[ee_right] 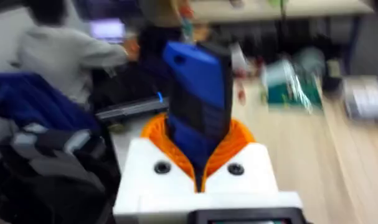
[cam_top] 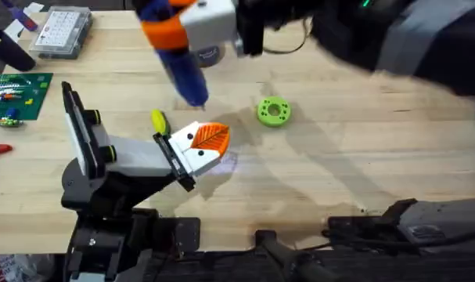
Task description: Pick up the gripper from the table and insert it into the empty holder that is missing its gripper. Then pick up a screw, insert it into the mounting hole, and use the screwdriver to tighten it. Finally, clean up the table by picking up the vegetable and placing it into the bucket.
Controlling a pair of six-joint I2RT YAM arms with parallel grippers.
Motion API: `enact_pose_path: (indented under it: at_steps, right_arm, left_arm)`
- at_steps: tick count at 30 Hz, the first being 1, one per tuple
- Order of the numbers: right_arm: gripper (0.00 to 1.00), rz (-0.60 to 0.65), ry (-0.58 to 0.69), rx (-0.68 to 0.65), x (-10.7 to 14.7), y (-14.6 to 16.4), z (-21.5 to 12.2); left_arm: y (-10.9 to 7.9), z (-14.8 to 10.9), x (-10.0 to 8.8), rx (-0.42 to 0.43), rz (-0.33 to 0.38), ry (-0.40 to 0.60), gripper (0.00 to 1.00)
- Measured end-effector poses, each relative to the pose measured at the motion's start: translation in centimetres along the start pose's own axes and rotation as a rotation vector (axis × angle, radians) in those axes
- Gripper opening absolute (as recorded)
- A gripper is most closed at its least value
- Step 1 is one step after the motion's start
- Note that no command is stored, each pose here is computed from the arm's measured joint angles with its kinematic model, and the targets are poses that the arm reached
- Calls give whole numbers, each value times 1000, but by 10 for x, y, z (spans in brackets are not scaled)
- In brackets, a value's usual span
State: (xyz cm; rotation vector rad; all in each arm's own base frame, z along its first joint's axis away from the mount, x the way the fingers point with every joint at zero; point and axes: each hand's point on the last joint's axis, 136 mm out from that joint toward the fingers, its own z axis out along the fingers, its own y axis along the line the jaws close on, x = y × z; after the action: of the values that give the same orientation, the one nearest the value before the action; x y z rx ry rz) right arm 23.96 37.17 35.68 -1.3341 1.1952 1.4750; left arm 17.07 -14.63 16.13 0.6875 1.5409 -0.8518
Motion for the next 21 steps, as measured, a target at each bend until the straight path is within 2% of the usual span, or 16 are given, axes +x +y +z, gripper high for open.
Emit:
enact_pose_path:
  at_steps: [3,7,10,15,21]
  right_arm:
    - [17,17,63,88,-4,-16,-11]
    - [15,9,216,269,9,-41,-37]
    - [15,-42,364,413,30,-60,-60]
    - [14,-131,689,643,77,-88,-111]
    - [14,-163,1029,743,124,-103,-168]
  left_arm:
    - [0,0,0,0,0,0,14]
    - [0,0,0,0,1,0,14]
    - [0,0,0,0,1,0,14]
    - [0,0,0,0,1,0,15]
    - [0,0,0,0,1,0,15]
